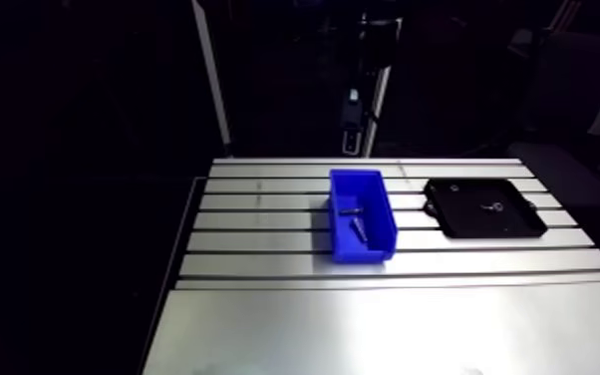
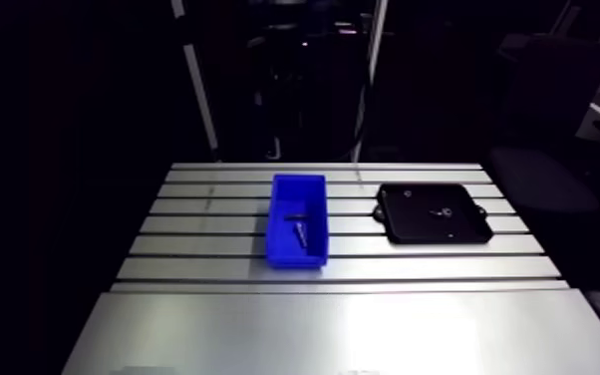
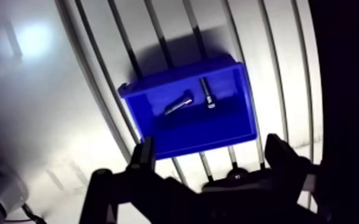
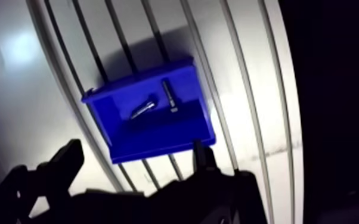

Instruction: Pick up the M10 bolt from the tray and put it into the blue bin.

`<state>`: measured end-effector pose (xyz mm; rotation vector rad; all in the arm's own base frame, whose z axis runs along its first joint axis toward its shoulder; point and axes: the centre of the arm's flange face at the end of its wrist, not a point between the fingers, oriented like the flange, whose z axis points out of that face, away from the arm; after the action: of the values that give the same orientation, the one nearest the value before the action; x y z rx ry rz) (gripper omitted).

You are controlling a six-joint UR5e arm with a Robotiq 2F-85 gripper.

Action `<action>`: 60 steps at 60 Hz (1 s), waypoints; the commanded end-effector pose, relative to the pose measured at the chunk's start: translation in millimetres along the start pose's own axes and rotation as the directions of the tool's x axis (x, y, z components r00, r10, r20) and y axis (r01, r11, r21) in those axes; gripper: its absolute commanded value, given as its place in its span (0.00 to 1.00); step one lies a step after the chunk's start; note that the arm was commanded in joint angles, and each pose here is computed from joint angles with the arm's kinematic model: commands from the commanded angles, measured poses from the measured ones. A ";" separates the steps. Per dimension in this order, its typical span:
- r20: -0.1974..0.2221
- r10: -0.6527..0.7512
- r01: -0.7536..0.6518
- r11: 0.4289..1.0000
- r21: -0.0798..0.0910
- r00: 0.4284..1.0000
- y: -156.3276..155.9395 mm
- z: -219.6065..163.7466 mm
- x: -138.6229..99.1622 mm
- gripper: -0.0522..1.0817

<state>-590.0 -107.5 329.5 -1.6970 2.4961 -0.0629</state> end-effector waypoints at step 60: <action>-0.099 0.931 -0.935 0.354 -0.002 0.353 -34.4 -158.2 -71.1 0.05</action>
<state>-555.1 -61.0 488.3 -0.0175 3.1052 0.0614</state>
